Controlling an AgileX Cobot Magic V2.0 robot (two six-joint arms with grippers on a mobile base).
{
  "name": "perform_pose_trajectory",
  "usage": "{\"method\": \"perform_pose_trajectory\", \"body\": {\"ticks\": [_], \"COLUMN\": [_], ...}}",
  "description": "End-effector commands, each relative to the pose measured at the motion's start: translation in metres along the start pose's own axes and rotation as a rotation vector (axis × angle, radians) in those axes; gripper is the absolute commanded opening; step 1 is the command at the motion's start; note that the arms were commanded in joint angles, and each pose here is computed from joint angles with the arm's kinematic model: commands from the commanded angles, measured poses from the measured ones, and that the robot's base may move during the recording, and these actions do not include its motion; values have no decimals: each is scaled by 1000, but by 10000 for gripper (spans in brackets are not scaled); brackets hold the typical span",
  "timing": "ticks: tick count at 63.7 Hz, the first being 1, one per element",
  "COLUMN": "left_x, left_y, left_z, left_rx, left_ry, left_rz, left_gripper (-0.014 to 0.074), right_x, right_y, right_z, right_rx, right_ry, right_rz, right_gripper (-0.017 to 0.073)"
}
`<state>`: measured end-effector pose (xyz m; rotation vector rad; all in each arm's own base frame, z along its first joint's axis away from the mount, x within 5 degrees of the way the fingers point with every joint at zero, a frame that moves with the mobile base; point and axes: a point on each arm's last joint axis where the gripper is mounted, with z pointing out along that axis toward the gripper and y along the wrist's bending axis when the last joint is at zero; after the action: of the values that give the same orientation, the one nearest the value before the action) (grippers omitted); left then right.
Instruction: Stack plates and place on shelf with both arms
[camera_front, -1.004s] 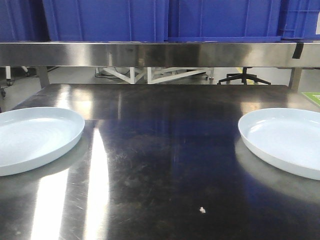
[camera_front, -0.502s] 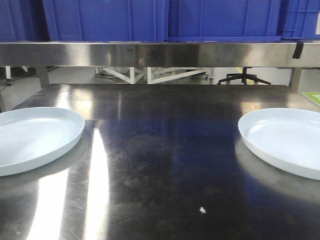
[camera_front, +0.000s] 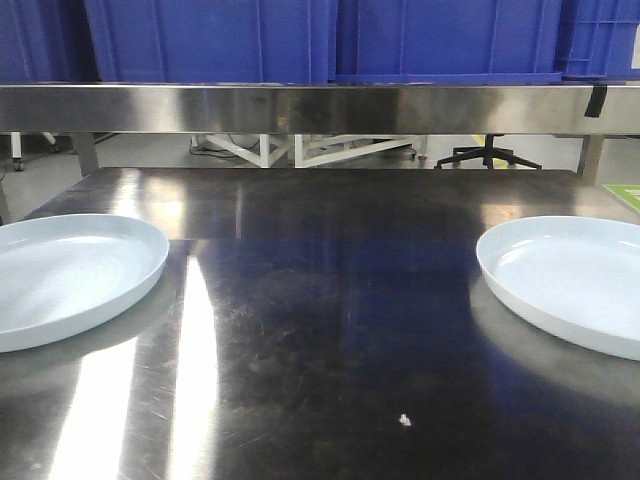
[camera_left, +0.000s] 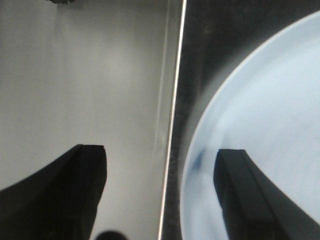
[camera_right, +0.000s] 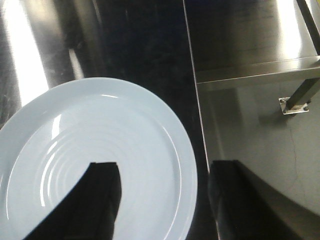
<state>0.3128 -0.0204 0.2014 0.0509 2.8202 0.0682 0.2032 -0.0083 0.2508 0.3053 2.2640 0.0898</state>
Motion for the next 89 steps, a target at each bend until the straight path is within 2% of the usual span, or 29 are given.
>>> {"method": "perform_pose_trajectory", "body": {"ticks": [1, 4, 5, 9, 10, 13, 19, 31, 36, 43, 48, 55, 68, 76, 89], "left_x": [-11, -10, -10, -10, -10, -11, -15, -21, -24, -26, -27, -25, -28, -35, -42], "left_y": [0, 0, 0, 0, 0, 0, -2, -19, -32, -58, -83, -115, -164, -179, -188], "left_z": [-14, -14, -14, -15, -15, -18, -33, -81, -103, -123, -130, -130, -108, -87, -67], "left_rx": [7, 8, 8, 8, 7, 13, 40, 107, 157, 248, 306, 364, 417, 410, 395], "left_ry": [-82, -79, -77, -72, -69, -71, -91, -204, -272, -320, -352, -389, -347, -306, -261], "left_rz": [-14, -19, -21, -28, -28, -36, -64, -41, -24, 7, 59, 134, 218, 236, 241], "left_gripper": [420, 319, 254, 84, 63, 118, 103, 100, 100, 100, 100, 100, 100, 100, 100], "right_x": [-17, -17, -17, -17, -17, -17, -17, -16, -16, -16, -15, -15, -13, -13, -13], "right_y": [4, 4, 4, 4, 4, 4, 4, 4, 4, 4, 4, 3, 3, 3, 3], "right_z": [-7, -7, -7, -7, -7, -7, -7, -7, -7, -7, -7, -7, -6, -6, -6], "right_rx": [-25, -25, -25, -25, -25, -25, -25, -22, -21, -21, -20, -18, -14, -14, -13], "right_ry": [-105, -105, -105, -105, -105, -105, -104, -93, -89, -87, -83, -76, -60, -60, -58], "right_rz": [-13, -13, -13, -13, -13, -13, -13, -13, -13, -13, -13, -13, -13, -13, -13], "right_gripper": [498, 498, 498, 498, 498, 498, 498, 498, 498, 498, 498, 498, 498, 498, 498]}}
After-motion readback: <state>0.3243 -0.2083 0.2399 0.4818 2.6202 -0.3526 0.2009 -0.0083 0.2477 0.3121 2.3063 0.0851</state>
